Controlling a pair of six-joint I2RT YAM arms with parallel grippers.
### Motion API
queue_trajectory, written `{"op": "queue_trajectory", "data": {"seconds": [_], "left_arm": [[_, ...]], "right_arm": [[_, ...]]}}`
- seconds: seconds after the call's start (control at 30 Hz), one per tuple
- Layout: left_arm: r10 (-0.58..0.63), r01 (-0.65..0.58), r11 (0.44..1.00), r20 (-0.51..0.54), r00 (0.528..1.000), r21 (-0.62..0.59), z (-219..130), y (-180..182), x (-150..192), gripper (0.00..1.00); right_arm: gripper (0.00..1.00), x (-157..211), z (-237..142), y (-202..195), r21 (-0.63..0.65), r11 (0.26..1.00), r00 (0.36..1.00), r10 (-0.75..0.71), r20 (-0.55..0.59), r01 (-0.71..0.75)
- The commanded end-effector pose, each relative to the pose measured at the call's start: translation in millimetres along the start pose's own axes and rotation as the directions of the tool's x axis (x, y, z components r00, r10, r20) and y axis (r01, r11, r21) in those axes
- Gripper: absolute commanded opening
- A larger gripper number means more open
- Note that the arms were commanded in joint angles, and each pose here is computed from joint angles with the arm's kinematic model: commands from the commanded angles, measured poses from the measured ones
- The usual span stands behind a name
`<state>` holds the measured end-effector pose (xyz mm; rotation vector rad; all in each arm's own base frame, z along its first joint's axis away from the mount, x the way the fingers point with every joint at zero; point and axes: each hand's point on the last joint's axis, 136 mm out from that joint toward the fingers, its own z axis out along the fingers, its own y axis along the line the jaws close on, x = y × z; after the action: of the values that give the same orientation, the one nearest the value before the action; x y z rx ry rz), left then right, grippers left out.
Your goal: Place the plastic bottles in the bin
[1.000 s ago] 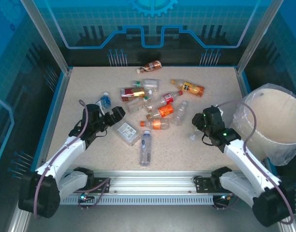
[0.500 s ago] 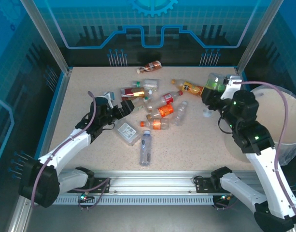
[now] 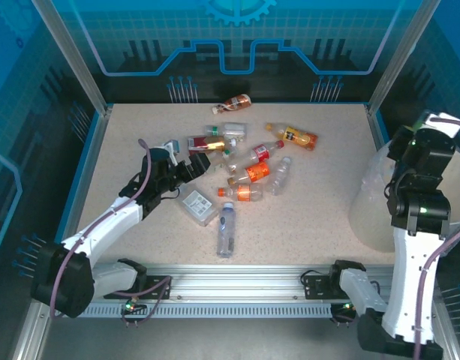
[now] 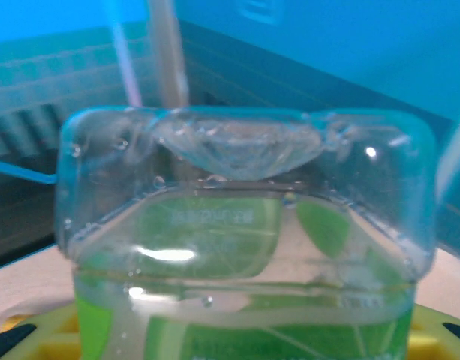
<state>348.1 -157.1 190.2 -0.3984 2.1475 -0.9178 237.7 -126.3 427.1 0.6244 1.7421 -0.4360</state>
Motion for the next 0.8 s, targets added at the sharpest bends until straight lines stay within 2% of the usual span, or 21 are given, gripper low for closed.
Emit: {"op": "queue_trajectory", "data": {"seconds": [0.0,0.13,0.27,0.5,0.6,0.77], "left_arm": [[-0.003,0.003,1.000,0.018,1.000,0.022,1,-12,-7,0.99],[-0.001,0.001,1.000,0.014,1.000,0.012,1,-9,-6,0.99],[0.000,0.000,1.000,0.011,1.000,-0.002,2,-6,-4,0.99],[0.014,-0.014,0.999,0.008,1.000,-0.031,3,-1,-4,0.99],[0.016,-0.015,0.999,0.010,1.000,-0.052,3,4,-3,0.99],[0.015,-0.014,0.997,0.013,1.000,-0.076,5,10,-3,0.99]], "right_arm": [[0.41,18,11,-22,0.059,0.996,0.994,0.066,-0.085,-0.061],[0.42,53,35,-57,0.166,0.978,0.970,0.156,-0.185,-0.125],[0.43,87,50,-64,0.181,0.964,0.934,0.241,-0.265,-0.197],[0.45,116,71,-34,0.047,0.952,0.891,0.300,-0.340,-0.302],[0.45,117,78,-16,-0.033,0.931,0.874,0.328,-0.358,-0.363],[0.46,119,86,10,-0.108,0.917,0.862,0.315,-0.398,-0.384]]}}
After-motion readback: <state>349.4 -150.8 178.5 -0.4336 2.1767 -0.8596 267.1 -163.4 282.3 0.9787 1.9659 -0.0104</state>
